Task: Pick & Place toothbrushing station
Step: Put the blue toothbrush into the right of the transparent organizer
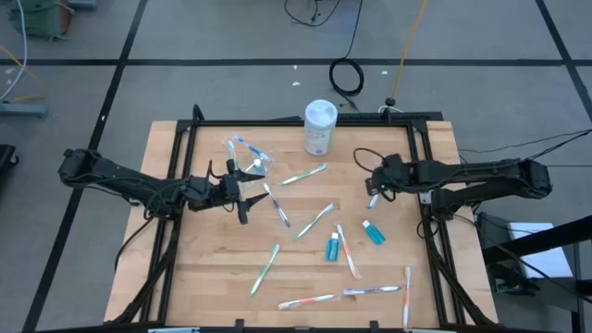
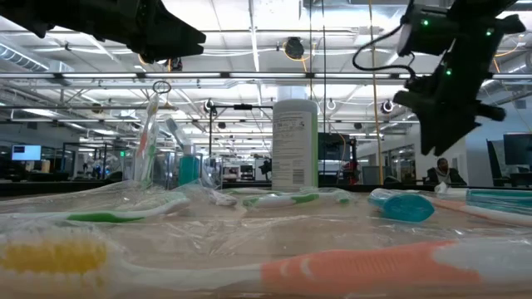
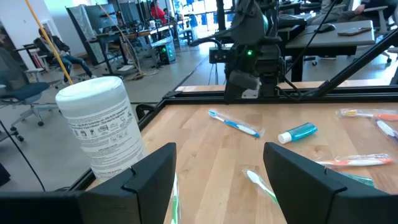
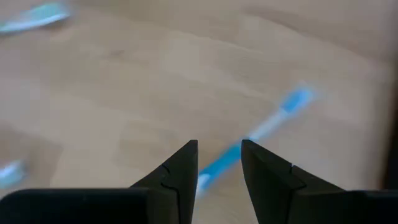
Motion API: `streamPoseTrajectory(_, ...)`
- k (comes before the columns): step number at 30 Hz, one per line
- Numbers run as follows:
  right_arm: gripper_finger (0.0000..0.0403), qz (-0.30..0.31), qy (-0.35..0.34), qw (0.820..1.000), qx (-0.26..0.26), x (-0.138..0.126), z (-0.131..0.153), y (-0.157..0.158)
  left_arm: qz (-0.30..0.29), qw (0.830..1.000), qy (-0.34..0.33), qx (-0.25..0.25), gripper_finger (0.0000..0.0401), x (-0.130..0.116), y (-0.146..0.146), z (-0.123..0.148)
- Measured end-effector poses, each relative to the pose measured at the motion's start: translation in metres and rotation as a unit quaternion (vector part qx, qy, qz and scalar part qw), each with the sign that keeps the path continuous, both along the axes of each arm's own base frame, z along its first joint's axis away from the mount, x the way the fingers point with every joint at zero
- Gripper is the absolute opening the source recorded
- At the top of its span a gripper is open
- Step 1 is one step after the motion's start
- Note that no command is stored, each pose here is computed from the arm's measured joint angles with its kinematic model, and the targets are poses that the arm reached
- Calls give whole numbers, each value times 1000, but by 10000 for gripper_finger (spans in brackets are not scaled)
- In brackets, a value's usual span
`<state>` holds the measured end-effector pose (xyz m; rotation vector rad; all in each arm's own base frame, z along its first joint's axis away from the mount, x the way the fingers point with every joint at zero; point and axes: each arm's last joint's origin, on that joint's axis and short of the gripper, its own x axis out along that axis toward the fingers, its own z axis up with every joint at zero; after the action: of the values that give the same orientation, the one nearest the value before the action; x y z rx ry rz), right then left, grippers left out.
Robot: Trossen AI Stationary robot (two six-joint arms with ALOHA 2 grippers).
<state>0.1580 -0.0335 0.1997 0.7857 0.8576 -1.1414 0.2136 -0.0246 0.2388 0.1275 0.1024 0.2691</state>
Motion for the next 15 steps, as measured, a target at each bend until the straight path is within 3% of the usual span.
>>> streamPoseTrajectory(5, 114, -77, 25, 996, 29, -12, -11, 2, 0, 1000, -1, -2, 246, 0, 0, 0)
streamPoseTrajectory(10, 114, -105, 26, 990, 86, -20, -30, 4, 0, 1000, -1, -2, 246, 0, 0, 0)
streamPoseTrajectory(15, 114, -113, -11, 988, 101, -19, -46, -2, 0, 1000, -1, -2, 246, 0, 0, 0)
